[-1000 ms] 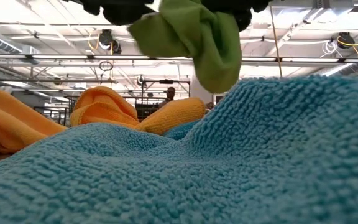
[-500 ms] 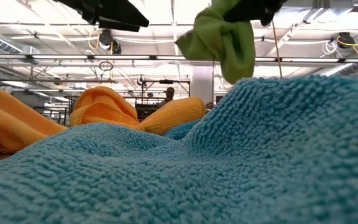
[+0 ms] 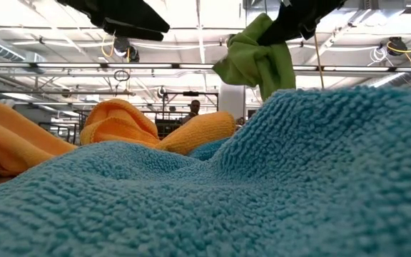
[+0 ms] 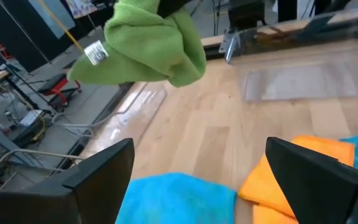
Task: Sort microfiber towel by color & place in baskets
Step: Put the top green microfiber towel into the top transparent bin
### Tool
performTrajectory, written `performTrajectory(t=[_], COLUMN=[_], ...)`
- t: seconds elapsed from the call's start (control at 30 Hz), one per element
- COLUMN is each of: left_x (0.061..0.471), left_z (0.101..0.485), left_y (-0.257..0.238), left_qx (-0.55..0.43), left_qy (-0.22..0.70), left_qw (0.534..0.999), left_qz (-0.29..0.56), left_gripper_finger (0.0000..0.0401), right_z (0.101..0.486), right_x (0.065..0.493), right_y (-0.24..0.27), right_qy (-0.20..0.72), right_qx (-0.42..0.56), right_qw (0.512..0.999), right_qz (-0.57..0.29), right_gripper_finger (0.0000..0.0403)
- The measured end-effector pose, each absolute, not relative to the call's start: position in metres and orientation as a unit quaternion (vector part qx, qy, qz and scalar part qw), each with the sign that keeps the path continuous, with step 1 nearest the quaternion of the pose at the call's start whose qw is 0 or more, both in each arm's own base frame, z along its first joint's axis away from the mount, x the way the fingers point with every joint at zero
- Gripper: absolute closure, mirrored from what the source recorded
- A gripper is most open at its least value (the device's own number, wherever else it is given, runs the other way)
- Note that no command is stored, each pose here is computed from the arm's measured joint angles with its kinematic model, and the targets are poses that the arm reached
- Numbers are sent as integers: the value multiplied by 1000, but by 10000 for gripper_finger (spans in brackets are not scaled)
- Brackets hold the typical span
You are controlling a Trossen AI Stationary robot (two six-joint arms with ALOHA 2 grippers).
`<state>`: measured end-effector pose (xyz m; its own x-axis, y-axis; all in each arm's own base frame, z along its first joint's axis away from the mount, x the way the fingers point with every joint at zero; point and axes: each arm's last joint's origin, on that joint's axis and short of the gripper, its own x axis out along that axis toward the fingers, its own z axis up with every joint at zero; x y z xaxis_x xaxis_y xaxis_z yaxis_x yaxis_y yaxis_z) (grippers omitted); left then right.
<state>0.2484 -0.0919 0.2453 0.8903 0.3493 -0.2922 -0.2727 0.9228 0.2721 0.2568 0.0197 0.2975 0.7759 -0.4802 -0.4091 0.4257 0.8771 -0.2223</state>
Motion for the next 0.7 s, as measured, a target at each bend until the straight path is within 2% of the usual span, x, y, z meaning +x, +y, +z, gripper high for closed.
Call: performTrajectory(t=[0.17,0.33,0.53,0.7], left_x=[248,249,249,249], left_z=[245,245,245,245], left_y=[-90,-90,-90,-90], left_qx=[107,107,107,107], left_qy=[173,172,172,172], left_qw=[965,965,965,965], left_qz=[165,165,165,165], left_gripper_finger=[31,31,31,31], right_z=[299,300,299,306], right_x=[256,256,253,246], right_y=[16,-1,-42,-81], right_qy=[230,241,281,306], right_qx=[-72,-104,-161,-174], right_qw=[938,920,885,877], right_qz=[-248,-292,-335,-326], right_gripper_finger=[390,390,390,390])
